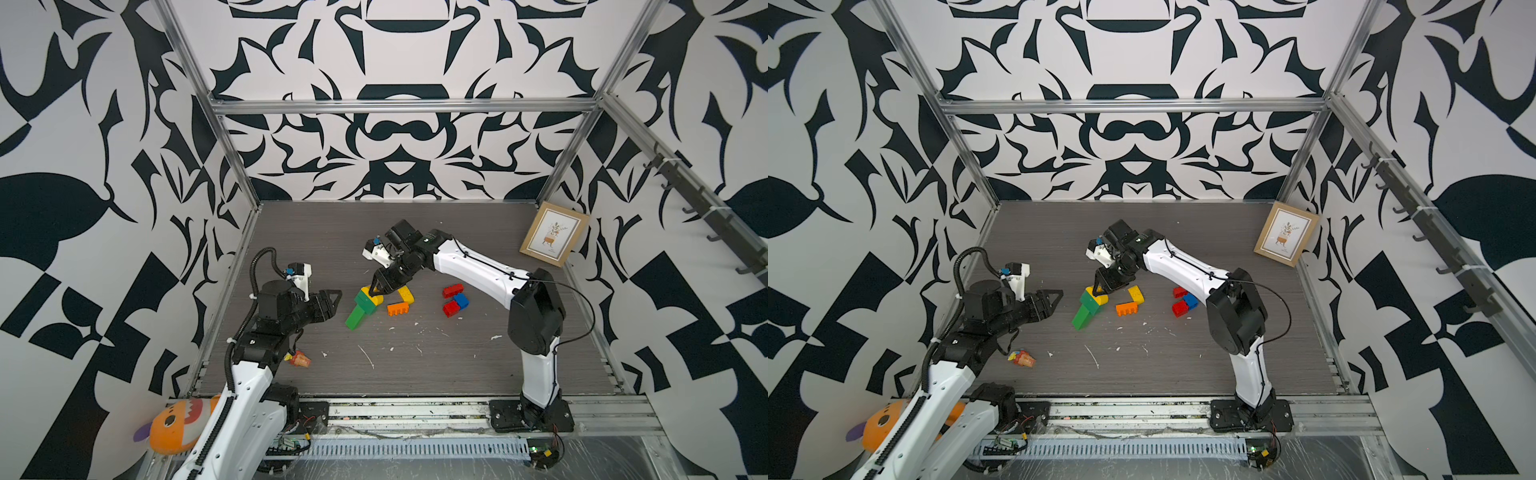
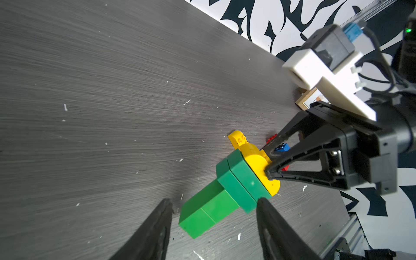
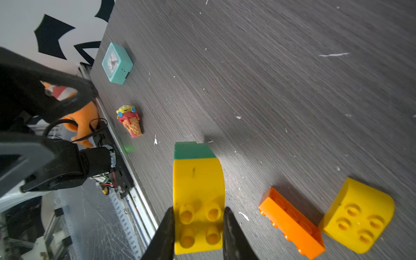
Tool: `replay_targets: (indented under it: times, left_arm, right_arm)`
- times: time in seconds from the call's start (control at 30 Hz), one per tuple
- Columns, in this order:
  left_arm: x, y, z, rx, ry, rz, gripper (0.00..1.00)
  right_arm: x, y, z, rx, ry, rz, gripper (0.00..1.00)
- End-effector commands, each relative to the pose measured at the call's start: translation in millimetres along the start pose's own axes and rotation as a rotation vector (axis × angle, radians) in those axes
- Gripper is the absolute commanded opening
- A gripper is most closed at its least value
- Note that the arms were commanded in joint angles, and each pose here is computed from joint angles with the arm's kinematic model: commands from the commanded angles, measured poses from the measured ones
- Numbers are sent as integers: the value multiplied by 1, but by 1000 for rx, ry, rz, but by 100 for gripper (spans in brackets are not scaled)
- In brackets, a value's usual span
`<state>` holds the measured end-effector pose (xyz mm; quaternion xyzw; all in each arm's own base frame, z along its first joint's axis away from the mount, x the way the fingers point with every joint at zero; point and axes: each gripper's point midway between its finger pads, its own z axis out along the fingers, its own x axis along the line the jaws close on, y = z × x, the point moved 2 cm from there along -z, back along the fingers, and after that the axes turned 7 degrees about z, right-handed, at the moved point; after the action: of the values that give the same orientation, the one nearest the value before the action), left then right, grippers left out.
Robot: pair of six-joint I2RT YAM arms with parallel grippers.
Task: Assemble an ice cream with lego
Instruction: Adjust the lego brick at the center of the board.
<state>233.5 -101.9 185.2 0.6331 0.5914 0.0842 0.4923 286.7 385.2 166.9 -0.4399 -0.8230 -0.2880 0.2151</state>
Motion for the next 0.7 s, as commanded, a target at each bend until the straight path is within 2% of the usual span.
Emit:
replay_targets:
  times: [0.0,0.23,0.33,0.4,0.5,0.67]
  left_arm:
    - [0,-2,-6,30,20,-4,64]
    - [2,-8,-4,60,24,-11,64]
    - [3,-9,-3,66,30,-14,65]
    - [4,-9,-3,68,32,-14,64]
    - [5,-10,-2,72,37,-17,64]
    - [8,-13,0,87,48,-34,64]
  right_arm:
    - [8,13,6,-25,130,23,6]
    - [-15,17,22,-7,133,85,10]
    - [-27,17,27,0,122,119,14]
    - [-35,16,31,9,115,140,21]
    - [-48,19,33,1,101,180,39]
    - [-67,31,30,-54,79,215,54]
